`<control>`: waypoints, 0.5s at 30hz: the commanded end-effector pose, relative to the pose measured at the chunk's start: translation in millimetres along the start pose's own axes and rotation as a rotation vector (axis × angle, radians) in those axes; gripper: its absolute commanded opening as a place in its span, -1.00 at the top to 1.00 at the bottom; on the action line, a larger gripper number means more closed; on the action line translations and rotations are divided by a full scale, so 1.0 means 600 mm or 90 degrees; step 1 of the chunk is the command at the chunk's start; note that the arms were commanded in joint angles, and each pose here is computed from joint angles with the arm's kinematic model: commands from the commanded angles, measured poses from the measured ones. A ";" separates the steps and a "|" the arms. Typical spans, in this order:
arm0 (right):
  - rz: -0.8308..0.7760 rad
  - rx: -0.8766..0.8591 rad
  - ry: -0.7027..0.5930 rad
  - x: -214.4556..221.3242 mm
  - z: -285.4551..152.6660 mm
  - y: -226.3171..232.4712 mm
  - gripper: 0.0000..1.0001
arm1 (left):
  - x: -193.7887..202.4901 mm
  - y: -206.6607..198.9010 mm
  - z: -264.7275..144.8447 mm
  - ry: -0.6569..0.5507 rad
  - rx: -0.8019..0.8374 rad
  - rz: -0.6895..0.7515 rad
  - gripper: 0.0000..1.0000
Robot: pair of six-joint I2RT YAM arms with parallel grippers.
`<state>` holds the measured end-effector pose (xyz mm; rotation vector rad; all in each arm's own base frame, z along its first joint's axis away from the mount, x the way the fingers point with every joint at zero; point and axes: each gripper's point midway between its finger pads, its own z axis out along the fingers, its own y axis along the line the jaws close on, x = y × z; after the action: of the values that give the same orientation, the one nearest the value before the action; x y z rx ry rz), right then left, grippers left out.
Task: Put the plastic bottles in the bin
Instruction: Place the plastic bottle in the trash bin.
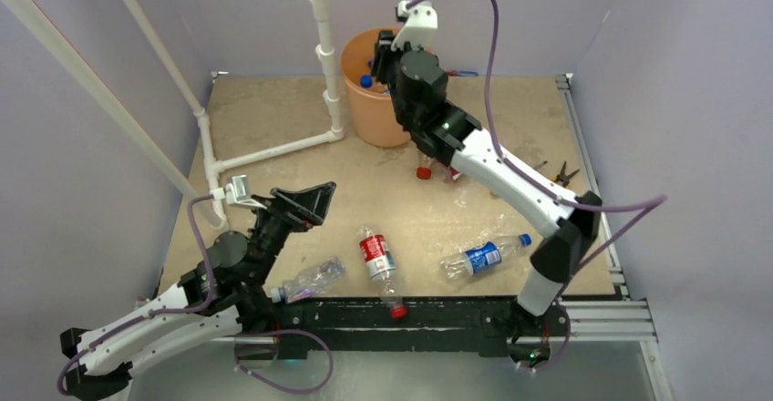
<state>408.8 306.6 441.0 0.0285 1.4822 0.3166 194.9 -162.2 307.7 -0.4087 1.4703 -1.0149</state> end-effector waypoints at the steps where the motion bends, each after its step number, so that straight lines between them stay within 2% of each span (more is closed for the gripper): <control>1: -0.015 0.069 -0.069 -0.085 0.065 -0.049 1.00 | 0.021 0.035 -0.013 0.042 -0.046 0.021 -0.99; 7: -0.029 0.077 -0.069 -0.071 0.169 -0.079 1.00 | 0.031 0.055 -0.020 0.027 -0.037 -0.004 -0.99; 10: -0.049 0.090 -0.033 -0.024 0.223 -0.100 1.00 | 0.034 0.058 -0.019 0.025 -0.036 -0.003 -0.99; 15: -0.064 0.093 -0.032 0.007 0.255 -0.119 1.00 | 0.052 0.070 -0.015 0.046 -0.052 0.031 -0.99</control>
<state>568.0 264.4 440.6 0.1248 1.4375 0.1278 190.9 -156.4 259.6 -0.4056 1.5681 -0.9606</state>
